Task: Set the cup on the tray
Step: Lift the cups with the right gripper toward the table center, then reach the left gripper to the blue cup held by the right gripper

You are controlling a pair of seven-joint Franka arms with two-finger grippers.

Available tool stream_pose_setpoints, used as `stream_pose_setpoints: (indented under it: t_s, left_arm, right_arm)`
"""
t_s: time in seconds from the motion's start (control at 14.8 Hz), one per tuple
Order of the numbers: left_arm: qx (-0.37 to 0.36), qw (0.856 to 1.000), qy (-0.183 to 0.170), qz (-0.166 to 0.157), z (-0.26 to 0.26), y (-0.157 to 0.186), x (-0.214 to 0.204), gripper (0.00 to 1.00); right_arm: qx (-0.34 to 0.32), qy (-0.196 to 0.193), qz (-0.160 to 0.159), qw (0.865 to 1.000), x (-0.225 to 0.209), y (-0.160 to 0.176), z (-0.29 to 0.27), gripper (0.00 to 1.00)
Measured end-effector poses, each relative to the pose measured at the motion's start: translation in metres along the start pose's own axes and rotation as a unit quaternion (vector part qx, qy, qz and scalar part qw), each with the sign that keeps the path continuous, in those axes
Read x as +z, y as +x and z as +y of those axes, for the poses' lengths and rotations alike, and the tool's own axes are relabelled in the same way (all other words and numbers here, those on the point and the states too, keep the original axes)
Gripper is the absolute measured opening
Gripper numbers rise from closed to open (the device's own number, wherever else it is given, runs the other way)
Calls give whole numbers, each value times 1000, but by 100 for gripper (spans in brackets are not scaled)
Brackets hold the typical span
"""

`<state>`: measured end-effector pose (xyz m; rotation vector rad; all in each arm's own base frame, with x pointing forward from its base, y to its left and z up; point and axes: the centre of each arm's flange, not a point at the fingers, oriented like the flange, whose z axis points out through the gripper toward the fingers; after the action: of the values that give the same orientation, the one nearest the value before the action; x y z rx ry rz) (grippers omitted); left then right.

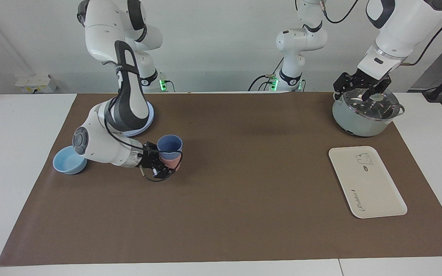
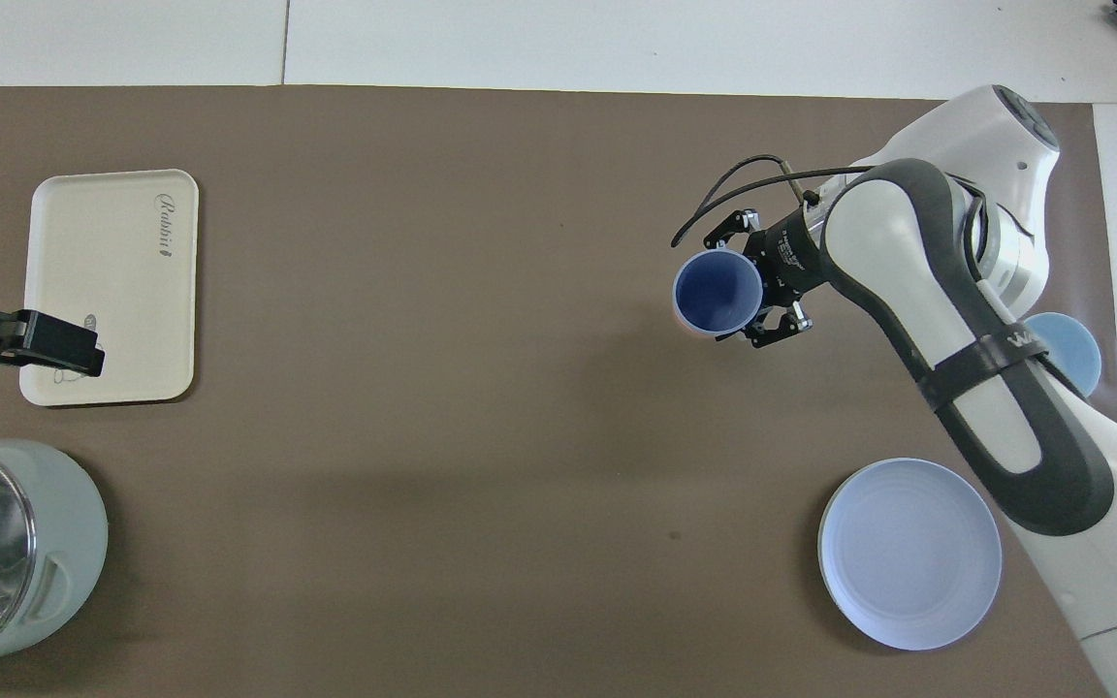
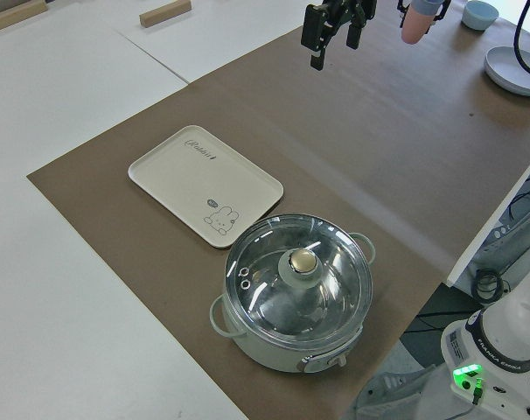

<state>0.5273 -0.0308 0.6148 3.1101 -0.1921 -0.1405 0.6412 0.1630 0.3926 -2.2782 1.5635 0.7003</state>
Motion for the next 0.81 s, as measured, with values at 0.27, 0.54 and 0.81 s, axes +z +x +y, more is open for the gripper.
stream_pose_setpoints:
  t_s: [0.27,0.54,0.81]
  left_arm:
    - [0,1000,0,0,0,0,0,100]
    - [3,1000,-28,14,32,4,-2,100]
    - [-97,990,-79,61,112,12,-12,100]
  right_arm:
    - [37,13,-15,999,-10,-76,3,73]
    - [72,16,-29,997,-12,-114,6,73]
    - [98,38,-23,994,-1,-134,0,73]
